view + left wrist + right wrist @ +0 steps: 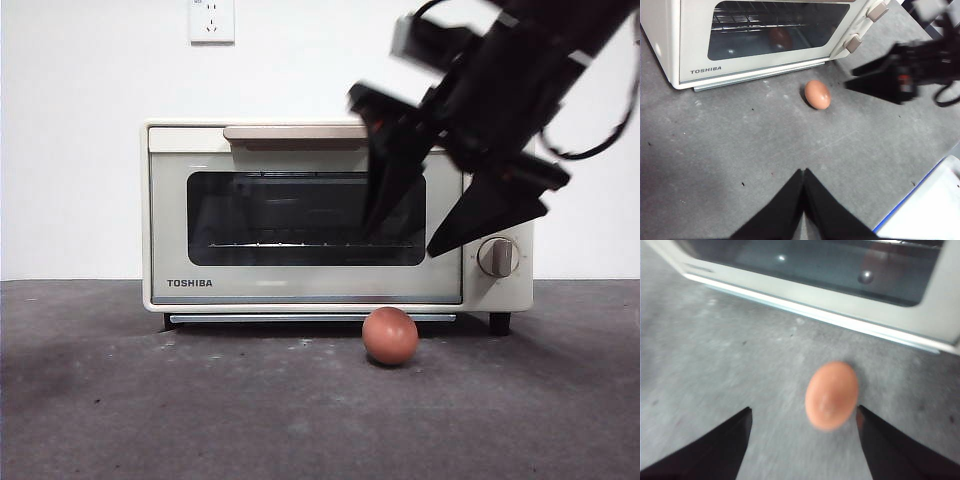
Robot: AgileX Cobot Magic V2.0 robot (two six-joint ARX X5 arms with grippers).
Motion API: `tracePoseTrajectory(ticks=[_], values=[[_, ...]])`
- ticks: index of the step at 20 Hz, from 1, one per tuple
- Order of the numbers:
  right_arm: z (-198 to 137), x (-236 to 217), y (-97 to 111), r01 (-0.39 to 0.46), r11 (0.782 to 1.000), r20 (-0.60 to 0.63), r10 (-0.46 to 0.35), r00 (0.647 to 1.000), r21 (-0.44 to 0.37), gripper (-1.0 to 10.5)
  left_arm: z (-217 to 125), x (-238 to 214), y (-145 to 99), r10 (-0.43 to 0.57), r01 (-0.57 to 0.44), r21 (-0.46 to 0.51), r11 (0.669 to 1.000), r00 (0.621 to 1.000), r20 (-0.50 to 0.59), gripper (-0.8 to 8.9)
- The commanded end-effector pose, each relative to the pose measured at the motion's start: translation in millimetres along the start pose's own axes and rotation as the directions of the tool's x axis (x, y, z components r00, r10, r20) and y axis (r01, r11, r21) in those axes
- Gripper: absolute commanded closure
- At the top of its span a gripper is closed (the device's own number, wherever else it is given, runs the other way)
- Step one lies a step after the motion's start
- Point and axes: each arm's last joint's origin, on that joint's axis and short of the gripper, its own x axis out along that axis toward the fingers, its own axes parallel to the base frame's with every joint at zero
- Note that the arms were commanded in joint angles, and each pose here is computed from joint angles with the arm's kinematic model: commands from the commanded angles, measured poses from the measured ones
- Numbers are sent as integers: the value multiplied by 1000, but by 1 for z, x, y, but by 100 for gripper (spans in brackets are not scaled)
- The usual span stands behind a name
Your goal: Eggoven
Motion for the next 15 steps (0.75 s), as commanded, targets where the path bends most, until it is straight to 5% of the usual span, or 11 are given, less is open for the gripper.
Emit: tracePoseTrajectory(ticks=[1, 15], values=[[9, 18, 6, 13, 1000, -16, -13, 1000, 3, 612, 5, -2, -2, -9, 8, 21, 1000, 1000, 18, 806], [-6, 74, -3, 116, 993, -112, -116, 987, -6, 612, 5, -1, -5, -30, 30, 31, 999, 1000, 6, 806]])
